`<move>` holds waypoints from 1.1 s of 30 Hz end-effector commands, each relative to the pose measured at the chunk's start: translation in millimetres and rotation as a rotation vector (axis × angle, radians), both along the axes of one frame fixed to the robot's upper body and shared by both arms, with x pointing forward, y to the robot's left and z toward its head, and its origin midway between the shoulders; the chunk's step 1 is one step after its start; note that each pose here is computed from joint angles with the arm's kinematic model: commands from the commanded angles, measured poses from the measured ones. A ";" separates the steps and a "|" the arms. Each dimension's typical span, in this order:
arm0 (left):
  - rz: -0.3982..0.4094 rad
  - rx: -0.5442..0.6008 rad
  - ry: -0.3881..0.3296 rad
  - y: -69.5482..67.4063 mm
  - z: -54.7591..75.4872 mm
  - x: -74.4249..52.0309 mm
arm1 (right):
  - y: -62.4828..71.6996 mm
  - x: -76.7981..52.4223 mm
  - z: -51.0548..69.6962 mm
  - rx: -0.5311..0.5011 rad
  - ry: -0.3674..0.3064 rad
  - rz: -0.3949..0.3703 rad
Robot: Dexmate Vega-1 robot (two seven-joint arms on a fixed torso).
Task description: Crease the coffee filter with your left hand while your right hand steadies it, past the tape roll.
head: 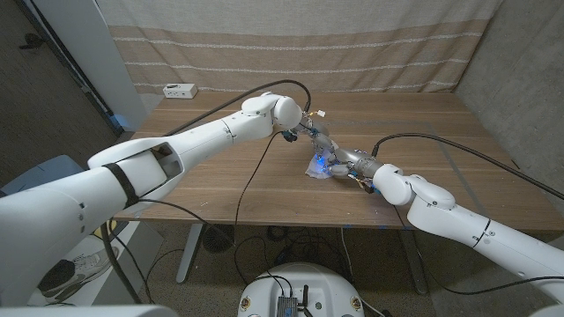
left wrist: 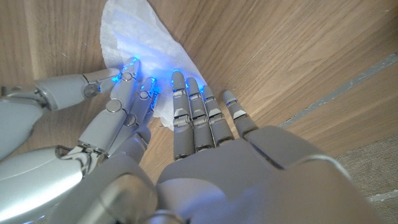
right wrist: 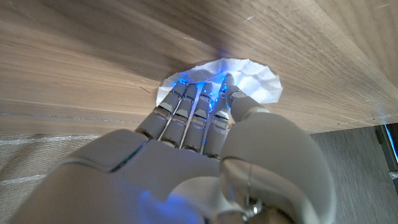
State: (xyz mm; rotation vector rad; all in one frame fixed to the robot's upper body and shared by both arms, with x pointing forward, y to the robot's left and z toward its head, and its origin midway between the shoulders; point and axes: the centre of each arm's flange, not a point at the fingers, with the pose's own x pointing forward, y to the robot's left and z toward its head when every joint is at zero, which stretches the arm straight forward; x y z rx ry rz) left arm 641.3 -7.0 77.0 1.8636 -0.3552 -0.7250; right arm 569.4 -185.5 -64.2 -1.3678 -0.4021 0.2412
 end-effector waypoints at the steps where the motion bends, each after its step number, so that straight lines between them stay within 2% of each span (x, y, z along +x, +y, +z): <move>1: -0.025 -0.019 -0.036 0.3 3.4 5.9 | 9.3 6.3 -6.8 -0.062 0.022 0.016; 9: -0.071 -0.074 -0.019 2.4 5.3 6.0 | 18.4 9.0 -12.2 -0.123 0.027 0.034; 18: -0.177 -0.230 0.078 6.3 8.1 6.0 | 24.2 13.7 -17.8 -0.151 0.044 0.045; 20: -0.234 -0.342 0.161 10.0 9.4 4.5 | 23.6 13.7 -17.8 -0.144 0.043 0.043; 21: -0.237 -0.343 0.163 10.0 9.4 4.5 | 23.6 13.7 -17.8 -0.144 0.043 0.043; 22: -0.277 -0.439 0.233 13.9 10.8 2.8 | 23.4 13.0 -17.2 -0.143 0.042 0.043; 23: -0.297 -0.489 0.274 15.7 12.1 2.0 | 23.4 12.5 -17.1 -0.142 0.039 0.043; 25: -0.335 -0.577 0.311 19.6 15.2 -0.5 | 23.8 11.8 -16.7 -0.144 0.039 0.043; 27: -0.357 -0.618 0.289 22.4 19.0 -4.8 | 24.4 11.1 -16.3 -0.141 0.038 0.047; 29: -0.364 -0.632 0.238 24.8 22.0 -9.3 | 25.3 9.9 -15.9 -0.140 0.033 0.048; 33: -0.368 -0.632 0.103 30.1 24.3 -18.7 | 26.1 8.6 -15.7 -0.143 0.033 0.046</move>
